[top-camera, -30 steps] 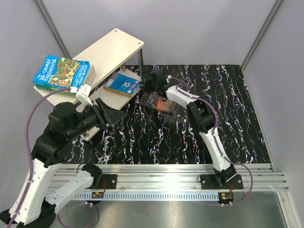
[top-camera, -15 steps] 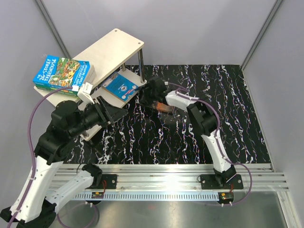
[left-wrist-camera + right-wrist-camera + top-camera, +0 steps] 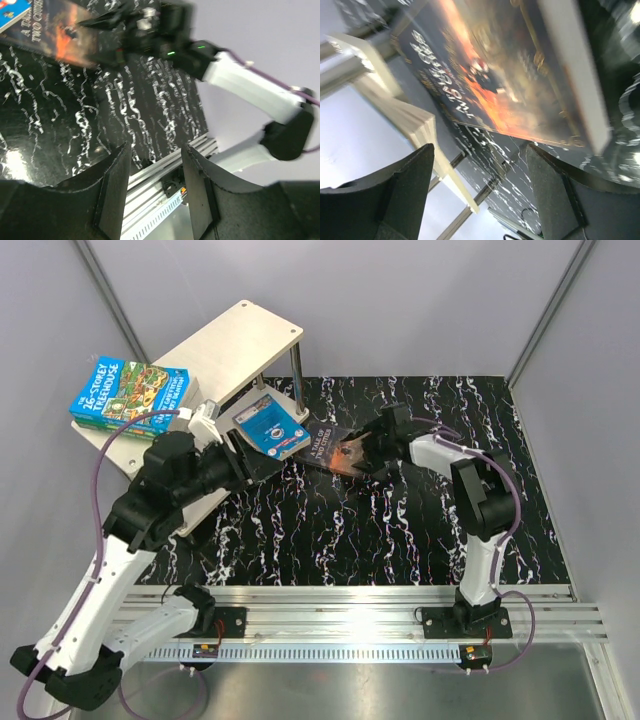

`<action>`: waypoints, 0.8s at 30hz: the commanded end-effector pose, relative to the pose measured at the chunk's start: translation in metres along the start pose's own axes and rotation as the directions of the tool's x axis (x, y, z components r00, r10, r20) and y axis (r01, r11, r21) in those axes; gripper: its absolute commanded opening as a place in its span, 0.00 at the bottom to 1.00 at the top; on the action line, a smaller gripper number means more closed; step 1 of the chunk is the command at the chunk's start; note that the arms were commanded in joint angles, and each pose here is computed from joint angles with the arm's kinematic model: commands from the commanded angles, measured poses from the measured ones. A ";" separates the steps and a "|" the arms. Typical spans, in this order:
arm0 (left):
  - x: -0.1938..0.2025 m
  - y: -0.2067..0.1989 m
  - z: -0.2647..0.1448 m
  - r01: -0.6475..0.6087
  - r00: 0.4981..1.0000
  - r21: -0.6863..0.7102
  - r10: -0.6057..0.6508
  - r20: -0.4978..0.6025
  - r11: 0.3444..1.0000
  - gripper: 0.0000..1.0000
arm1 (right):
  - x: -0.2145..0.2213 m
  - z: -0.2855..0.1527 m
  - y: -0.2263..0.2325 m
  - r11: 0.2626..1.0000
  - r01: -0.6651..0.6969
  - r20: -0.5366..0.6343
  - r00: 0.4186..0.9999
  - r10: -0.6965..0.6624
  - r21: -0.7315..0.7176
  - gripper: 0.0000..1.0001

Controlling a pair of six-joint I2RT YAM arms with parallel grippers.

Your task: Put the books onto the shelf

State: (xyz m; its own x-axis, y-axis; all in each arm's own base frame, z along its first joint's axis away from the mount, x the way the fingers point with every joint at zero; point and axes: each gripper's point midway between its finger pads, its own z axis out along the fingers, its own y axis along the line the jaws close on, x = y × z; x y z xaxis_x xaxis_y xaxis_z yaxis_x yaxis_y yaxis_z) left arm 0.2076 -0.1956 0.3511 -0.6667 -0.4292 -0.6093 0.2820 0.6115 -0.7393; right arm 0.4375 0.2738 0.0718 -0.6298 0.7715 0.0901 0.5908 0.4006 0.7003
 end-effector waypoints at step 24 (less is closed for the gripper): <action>0.036 0.154 0.192 -0.319 0.918 -0.420 0.167 -0.360 0.850 0.45 | -0.038 -0.074 -0.040 0.975 0.206 -0.039 0.978 -0.203 0.088 0.78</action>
State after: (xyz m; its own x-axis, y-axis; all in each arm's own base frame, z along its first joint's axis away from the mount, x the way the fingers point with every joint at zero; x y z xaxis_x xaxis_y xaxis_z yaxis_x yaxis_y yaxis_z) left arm 0.3172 -0.2487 0.1370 -0.8872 -0.0889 -0.4527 0.1294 0.8939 -0.4293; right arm 0.4130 0.1911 0.0687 -0.7126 0.7010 0.0281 0.5604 0.5446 0.6240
